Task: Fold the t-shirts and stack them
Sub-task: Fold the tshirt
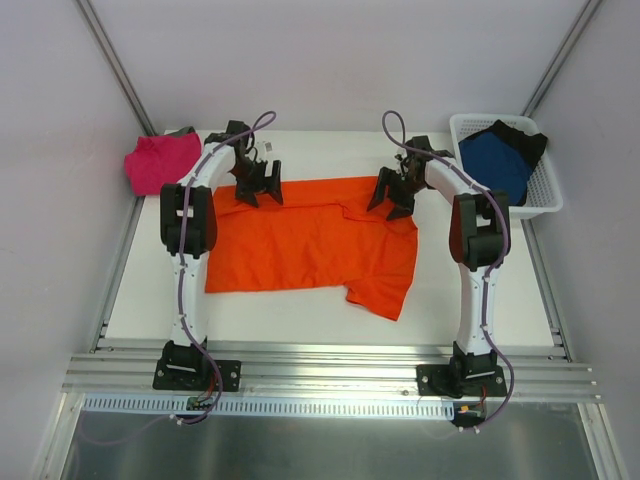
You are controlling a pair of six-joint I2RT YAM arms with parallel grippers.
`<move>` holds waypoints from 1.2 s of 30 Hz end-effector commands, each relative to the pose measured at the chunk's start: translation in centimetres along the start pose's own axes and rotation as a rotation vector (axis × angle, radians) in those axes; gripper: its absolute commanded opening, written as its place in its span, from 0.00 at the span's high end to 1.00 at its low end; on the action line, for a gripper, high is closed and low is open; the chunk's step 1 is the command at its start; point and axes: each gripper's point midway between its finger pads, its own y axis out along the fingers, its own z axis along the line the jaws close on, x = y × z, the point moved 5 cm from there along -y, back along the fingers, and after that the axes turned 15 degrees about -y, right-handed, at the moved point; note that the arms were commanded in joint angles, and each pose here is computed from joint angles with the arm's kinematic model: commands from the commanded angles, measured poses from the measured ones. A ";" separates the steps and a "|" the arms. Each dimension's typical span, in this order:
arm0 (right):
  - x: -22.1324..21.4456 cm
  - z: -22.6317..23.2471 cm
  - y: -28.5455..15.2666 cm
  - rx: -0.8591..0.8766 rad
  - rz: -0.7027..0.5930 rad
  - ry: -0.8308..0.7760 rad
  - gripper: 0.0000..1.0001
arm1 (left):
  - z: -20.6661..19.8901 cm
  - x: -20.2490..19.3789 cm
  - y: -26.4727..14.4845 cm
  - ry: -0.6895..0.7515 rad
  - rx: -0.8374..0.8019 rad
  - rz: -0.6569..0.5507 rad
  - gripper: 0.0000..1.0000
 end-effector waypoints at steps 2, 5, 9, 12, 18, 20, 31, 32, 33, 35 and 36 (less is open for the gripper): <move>0.2 -0.2 0.1 -0.015 -0.012 0.000 0.29 | 1.0 0.9 0.4 -0.021 0.022 -0.009 0.12; 0.2 0.1 -0.4 -0.010 -0.022 -0.006 0.29 | 0.4 0.8 -0.8 -0.004 0.014 -0.025 0.14; -0.1 0.2 -0.8 -0.009 -0.023 -0.004 0.29 | -0.4 -0.1 -3.8 0.035 0.015 -0.058 0.14; -0.1 0.3 -1.0 -0.012 -0.030 -0.007 0.28 | -0.4 -0.5 -5.4 0.060 0.022 -0.074 0.14; 0.0 1.0 -1.4 -0.002 -0.042 -0.018 0.28 | -2.2 -0.3 -9.5 0.100 0.008 -0.163 0.13; -0.1 1.0 -1.5 -0.002 -0.044 -0.019 0.28 | -1.9 0.0 -9.5 0.089 0.021 -0.171 0.12; -0.7 1.2 -1.7 -0.009 -0.042 -0.024 0.28 | 2.0 0.6 -5.8 -0.064 0.016 -0.083 0.14; -0.6 1.1 -1.7 -0.011 -0.043 -0.024 0.28 | 2.1 1.0 -5.9 -0.064 0.012 -0.091 0.14; -0.7 1.0 -1.5 -0.014 -0.040 -0.021 0.28 | 2.6 1.3 -5.3 -0.072 0.013 -0.085 0.14; -0.7 1.0 -1.4 -0.016 -0.038 -0.021 0.28 | 3.0 1.8 -5.2 -0.080 0.012 -0.091 0.14; -0.6 0.9 -1.2 -0.016 -0.036 -0.021 0.28 | 3.1 2.2 -5.1 -0.078 0.007 -0.095 0.14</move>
